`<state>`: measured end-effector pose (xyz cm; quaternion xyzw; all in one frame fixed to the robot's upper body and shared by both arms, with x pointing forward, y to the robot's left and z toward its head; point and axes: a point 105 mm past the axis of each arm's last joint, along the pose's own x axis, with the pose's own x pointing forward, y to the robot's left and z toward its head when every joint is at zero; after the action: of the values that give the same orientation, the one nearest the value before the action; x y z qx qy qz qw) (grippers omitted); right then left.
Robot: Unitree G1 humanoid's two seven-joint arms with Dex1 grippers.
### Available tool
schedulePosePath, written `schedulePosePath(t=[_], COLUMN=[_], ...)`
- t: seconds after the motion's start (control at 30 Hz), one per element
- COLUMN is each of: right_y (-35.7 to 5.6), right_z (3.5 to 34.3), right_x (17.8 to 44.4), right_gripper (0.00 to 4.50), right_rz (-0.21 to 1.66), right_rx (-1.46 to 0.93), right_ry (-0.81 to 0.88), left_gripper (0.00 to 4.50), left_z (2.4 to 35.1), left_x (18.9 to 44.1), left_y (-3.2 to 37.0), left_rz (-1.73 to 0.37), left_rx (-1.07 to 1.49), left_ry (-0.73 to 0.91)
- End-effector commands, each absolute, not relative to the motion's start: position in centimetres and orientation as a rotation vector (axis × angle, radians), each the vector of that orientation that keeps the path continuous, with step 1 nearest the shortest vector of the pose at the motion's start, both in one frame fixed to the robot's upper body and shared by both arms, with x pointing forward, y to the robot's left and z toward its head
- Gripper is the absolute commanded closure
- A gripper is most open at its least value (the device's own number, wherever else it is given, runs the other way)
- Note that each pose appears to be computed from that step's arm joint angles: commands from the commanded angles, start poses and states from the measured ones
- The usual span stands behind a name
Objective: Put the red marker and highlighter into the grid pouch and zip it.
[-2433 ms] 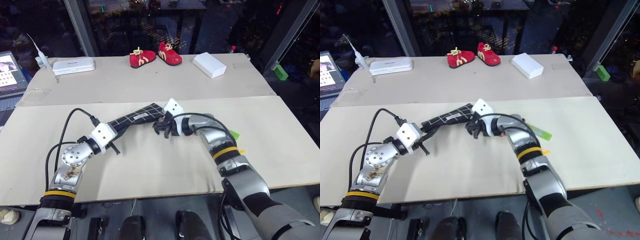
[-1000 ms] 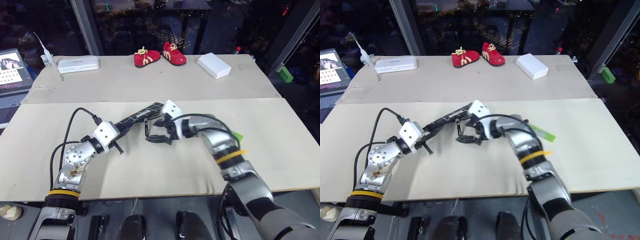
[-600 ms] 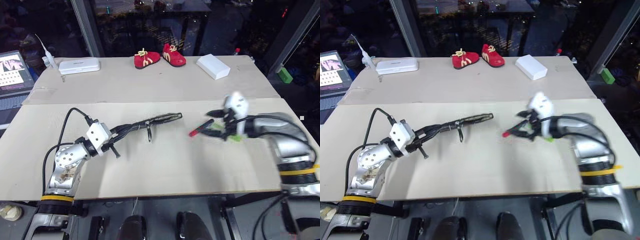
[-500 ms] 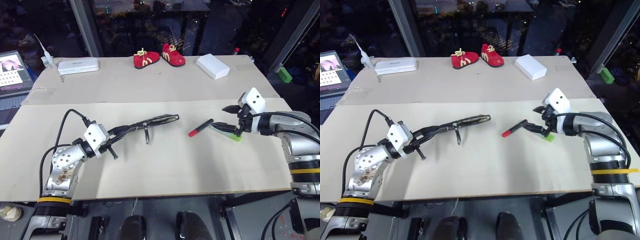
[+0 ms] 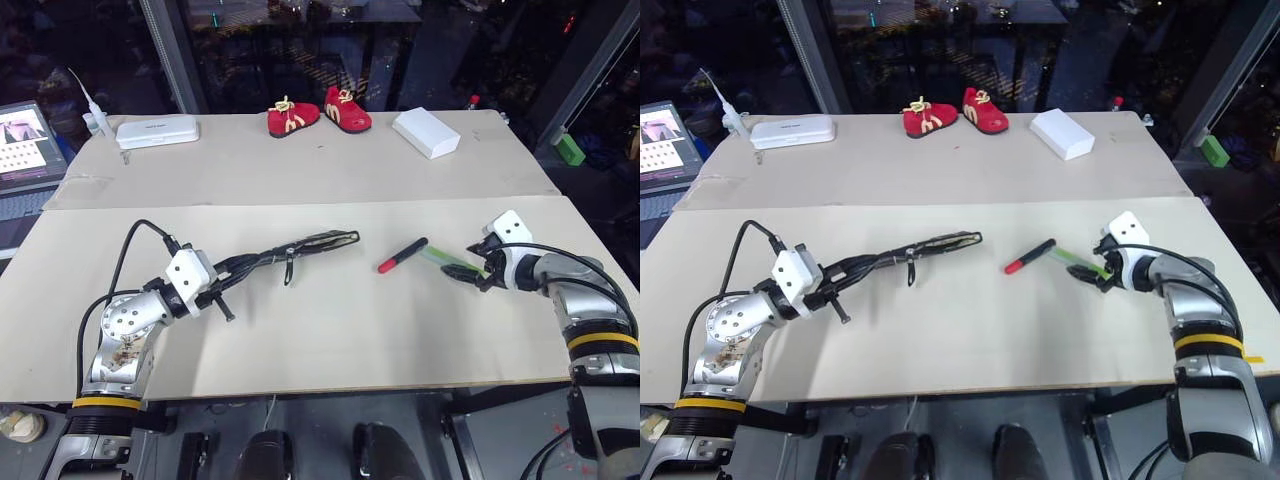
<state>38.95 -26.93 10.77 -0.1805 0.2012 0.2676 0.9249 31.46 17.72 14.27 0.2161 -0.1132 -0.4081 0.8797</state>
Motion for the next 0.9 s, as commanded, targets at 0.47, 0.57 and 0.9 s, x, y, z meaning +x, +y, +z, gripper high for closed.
schedulePosePath(t=[0.47,0.57,0.9], right_y=[-25.6,-25.6,-26.4], right_z=[9.4,9.5,13.9], right_x=[37.9,37.6,36.7], right_gripper=[1.63,2.69,3.46], right_rz=[0.614,0.613,0.522], right_rx=[-0.371,-0.349,-0.348], right_ry=[0.475,0.477,0.341], left_gripper=[4.5,4.5,4.5], left_z=[15.2,15.3,15.8], left_x=[31.2,31.1,30.8], left_y=[18.1,18.1,18.3], left_rz=[-0.871,-0.887,-0.935], left_rx=[0.408,0.414,0.406], left_ry=[-0.241,-0.232,-0.19])
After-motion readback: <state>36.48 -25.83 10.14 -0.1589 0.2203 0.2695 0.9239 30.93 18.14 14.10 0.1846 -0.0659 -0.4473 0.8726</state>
